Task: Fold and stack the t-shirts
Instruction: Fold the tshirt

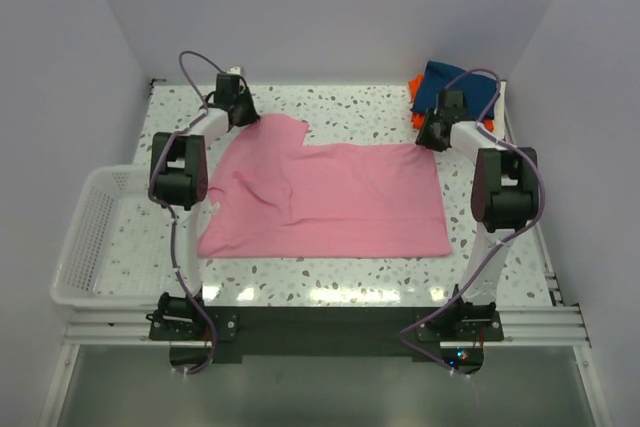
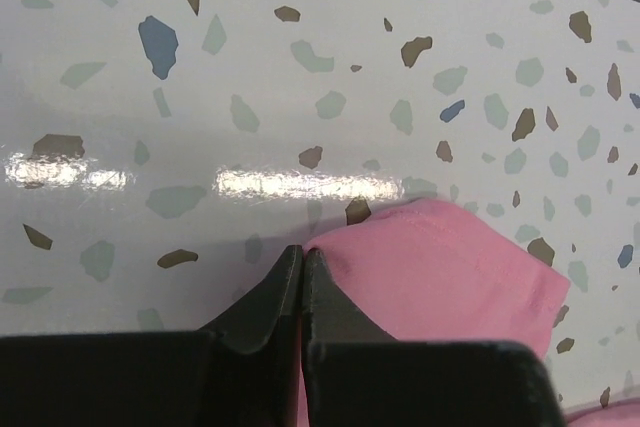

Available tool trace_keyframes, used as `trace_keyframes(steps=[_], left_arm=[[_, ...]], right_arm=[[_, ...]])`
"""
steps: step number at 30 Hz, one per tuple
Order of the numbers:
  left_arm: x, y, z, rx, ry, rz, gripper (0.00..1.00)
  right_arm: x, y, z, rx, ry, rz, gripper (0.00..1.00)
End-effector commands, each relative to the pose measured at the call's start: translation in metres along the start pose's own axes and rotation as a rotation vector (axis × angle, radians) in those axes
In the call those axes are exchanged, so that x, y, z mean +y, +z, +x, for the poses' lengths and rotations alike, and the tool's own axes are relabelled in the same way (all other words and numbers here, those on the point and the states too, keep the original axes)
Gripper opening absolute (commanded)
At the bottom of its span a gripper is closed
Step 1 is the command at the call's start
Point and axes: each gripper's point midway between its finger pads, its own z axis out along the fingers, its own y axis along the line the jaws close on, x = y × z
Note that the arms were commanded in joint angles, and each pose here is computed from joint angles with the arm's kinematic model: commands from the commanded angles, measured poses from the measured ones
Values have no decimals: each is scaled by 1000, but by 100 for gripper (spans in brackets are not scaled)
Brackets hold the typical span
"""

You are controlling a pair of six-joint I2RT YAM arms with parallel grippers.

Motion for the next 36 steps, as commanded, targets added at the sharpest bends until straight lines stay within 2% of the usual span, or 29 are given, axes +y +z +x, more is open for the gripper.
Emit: trace_keyframes(steps=[1,8,24,29,33,36], left_arm=[[-19,-27,-51,-131,7,67,0],[-20,-26,-51,-135,-3,81,0],[-14,-31,-60,-147,-18,92,0],[-13,-36,-69,-166,-28,94,0],[-13,-43,-80,-188,-42,98,0],[-14,-48,-85,-197,-54,101,0]], right_arm=[[-9,3,-28,-76,-42,52,34],[-22,6,-39,-120,-77,124,34],[-23,33,-33,-88,-71,132,30],[-18,26,-43,-113,-55,119,21],[-15,17,-51,-141,-33,115,2],[-13,1,-60,-185,-6,103,0]])
